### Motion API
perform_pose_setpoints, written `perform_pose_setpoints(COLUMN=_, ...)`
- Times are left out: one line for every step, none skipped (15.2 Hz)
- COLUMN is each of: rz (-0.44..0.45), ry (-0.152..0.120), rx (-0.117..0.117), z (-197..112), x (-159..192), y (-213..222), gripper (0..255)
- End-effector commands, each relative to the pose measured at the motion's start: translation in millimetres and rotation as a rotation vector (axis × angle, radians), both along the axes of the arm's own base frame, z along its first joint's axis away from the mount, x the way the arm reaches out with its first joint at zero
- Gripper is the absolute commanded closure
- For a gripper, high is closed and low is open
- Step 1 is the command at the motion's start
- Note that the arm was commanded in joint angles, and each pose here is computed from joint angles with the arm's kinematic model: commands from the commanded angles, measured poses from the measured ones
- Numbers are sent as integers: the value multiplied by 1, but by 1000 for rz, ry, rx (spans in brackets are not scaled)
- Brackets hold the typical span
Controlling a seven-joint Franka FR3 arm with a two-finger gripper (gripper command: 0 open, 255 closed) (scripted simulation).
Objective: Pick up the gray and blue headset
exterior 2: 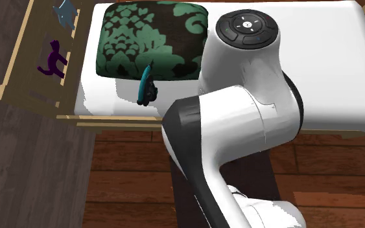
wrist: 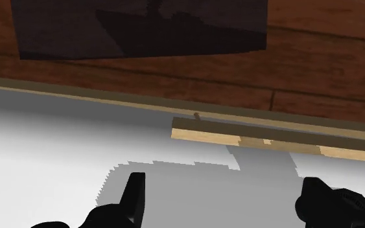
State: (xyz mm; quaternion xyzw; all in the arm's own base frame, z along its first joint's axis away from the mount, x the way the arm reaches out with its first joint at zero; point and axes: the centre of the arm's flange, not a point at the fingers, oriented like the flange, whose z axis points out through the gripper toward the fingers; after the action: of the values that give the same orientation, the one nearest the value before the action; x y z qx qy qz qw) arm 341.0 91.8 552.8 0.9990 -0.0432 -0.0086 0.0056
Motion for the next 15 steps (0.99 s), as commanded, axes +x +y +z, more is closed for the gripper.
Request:
perform_pose_setpoints(rz=-26, ry=-8, rx=12, z=-8, x=14, y=21, gripper=0)
perform_pose_setpoints(rz=-38, ry=-12, rx=18, z=-11, x=20, y=31, gripper=0)
perform_pose_setpoints(rz=-50, ry=-16, rx=23, z=-15, x=26, y=41, gripper=0)
perform_pose_setpoints(rz=-62, ry=-19, rx=28, z=-19, x=33, y=51, gripper=0)
perform_pose_setpoints(rz=-74, ry=-23, rx=34, z=-22, x=39, y=60, gripper=0)
perform_pose_setpoints(rz=-86, ry=-27, rx=39, z=-26, x=46, y=70, gripper=0)
perform_pose_setpoints(rz=-97, ry=-31, rx=44, z=-29, x=53, y=79, gripper=0)
perform_pose_setpoints(rz=-109, ry=-34, rx=50, z=-32, x=60, y=89, gripper=0)
perform_pose_setpoints(rz=-121, ry=-38, rx=55, z=-35, x=67, y=98, gripper=0)
perform_pose_setpoints(rz=-133, ry=-42, rx=60, z=-38, x=74, y=108, gripper=0)
perform_pose_setpoints(rz=-145, ry=-45, rx=66, z=-41, x=81, y=117, gripper=0)
perform_pose_setpoints(rz=-157, ry=-49, rx=71, z=-44, x=89, y=126, gripper=0)
perform_pose_setpoints(rz=-169, ry=-53, rx=77, z=-47, x=96, y=135, gripper=0)
perform_pose_setpoints(rz=-181, ry=-57, rx=82, z=-50, x=104, y=145, gripper=0)
perform_pose_setpoints(rz=-192, ry=-60, rx=87, z=-53, x=112, y=154, gripper=0)
